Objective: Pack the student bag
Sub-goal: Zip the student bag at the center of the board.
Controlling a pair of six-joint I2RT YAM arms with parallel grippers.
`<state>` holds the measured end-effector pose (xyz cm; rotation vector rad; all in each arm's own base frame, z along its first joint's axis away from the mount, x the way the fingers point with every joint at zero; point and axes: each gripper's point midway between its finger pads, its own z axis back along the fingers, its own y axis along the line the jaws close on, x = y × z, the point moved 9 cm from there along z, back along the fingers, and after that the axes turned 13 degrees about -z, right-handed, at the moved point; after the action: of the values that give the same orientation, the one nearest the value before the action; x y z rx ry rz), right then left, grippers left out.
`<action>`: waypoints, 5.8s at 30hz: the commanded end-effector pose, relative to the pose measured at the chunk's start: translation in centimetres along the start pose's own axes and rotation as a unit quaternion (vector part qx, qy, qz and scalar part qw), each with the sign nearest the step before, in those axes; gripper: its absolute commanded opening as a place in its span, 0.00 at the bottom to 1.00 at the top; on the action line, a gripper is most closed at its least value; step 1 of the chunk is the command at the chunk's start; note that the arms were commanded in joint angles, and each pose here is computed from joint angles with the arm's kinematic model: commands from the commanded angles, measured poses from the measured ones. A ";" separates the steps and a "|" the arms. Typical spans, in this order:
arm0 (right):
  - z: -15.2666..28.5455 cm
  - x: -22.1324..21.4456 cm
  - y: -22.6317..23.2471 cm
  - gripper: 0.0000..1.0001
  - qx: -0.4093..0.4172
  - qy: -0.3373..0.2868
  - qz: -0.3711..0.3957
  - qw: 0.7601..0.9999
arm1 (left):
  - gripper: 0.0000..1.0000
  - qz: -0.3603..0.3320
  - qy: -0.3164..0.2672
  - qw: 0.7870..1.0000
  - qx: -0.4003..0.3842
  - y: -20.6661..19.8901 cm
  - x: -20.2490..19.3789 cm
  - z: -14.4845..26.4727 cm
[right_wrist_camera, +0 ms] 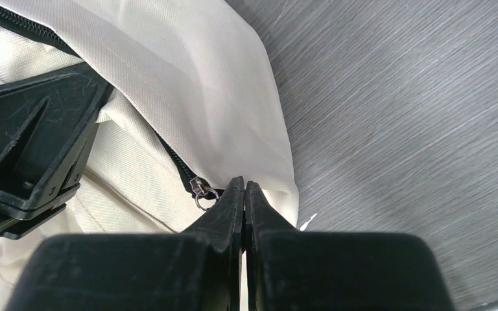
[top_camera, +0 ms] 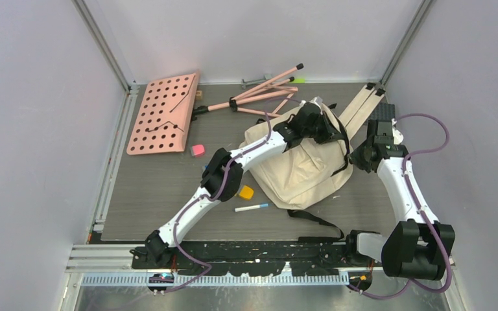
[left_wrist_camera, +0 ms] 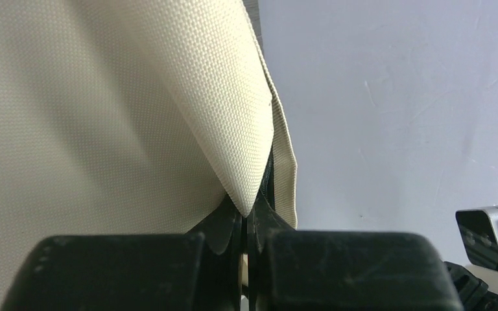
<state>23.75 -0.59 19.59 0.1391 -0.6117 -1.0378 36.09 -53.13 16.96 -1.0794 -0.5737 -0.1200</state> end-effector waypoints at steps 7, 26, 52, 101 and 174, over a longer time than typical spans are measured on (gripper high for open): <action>1.7 -1.1 -0.9 0.01 -0.014 0.040 0.030 0.999 | 0.17 -0.040 -0.165 0.983 -0.069 -2.7 11.0 5.4; 0.7 -1.0 1.1 0.01 0.055 0.058 0.028 0.996 | 0.50 -0.045 -0.072 0.995 -0.062 -6.7 5.3 4.5; 0.4 -0.5 1.7 0.01 0.069 0.046 0.043 0.996 | 0.59 -0.019 0.048 0.998 0.021 -2.7 -1.4 1.7; 8.0 -3.9 -0.3 0.01 -0.026 0.033 0.208 0.977 | 0.00 -0.070 -0.303 0.915 -0.259 -19.7 14.3 13.9; 12.1 -12.2 5.2 0.01 0.199 0.290 0.411 0.841 | 0.00 -0.153 -0.327 0.911 -0.198 -18.5 16.4 16.6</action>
<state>21.46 11.91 27.90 0.3070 -0.5890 -0.1606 36.77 -47.75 32.23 -1.1515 -0.9179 -0.2586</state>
